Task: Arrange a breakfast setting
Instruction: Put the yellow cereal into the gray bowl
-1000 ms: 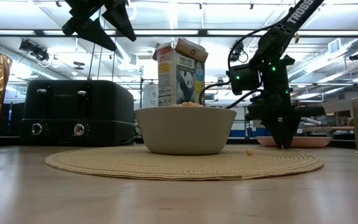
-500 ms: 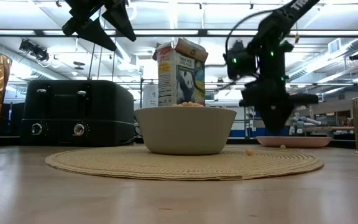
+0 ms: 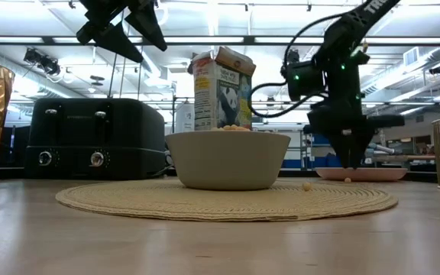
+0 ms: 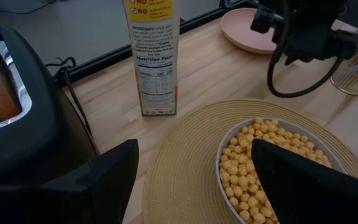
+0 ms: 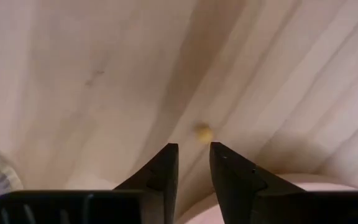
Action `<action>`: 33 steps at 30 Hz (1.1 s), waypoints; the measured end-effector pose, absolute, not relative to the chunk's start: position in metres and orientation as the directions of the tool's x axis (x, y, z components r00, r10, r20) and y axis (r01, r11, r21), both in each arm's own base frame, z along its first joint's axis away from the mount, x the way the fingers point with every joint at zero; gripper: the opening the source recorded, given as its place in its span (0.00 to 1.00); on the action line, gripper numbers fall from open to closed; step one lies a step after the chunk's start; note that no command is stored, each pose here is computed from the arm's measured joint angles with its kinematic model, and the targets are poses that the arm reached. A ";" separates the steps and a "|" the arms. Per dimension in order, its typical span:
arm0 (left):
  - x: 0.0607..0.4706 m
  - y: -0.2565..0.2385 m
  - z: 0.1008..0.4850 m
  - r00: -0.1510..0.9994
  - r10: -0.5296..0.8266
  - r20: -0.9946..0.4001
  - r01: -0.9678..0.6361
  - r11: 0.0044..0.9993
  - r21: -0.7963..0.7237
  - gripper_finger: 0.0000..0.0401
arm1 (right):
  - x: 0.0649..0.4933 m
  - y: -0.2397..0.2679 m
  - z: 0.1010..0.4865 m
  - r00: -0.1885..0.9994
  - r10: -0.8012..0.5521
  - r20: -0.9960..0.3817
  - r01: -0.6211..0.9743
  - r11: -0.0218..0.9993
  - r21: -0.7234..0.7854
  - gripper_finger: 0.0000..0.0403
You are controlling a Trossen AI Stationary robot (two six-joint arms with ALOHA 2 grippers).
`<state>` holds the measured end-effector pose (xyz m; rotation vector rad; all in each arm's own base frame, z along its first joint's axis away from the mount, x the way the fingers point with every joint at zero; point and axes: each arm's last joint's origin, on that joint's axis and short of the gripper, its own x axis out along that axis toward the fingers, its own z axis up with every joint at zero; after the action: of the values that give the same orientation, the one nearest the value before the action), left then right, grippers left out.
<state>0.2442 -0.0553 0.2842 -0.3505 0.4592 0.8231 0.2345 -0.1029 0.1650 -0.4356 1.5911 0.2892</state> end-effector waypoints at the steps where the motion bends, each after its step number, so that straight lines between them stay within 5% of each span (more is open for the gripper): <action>1: 0.244 -0.055 0.284 0.592 0.617 -0.518 -0.766 0.631 -0.124 0.79 | 0.234 -0.105 0.163 -0.020 -0.111 -0.994 -0.438 0.894 -0.091 0.26; 33: 0.245 -0.055 0.285 0.596 0.617 -0.515 -0.775 0.610 -0.166 0.79 | 0.222 -0.122 0.140 0.075 -0.053 -0.996 -0.378 0.922 -0.077 0.27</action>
<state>0.2448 -0.0552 0.2846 -0.3968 0.4346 0.8324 0.2216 -0.1219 0.1405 -0.3560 1.4843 0.2520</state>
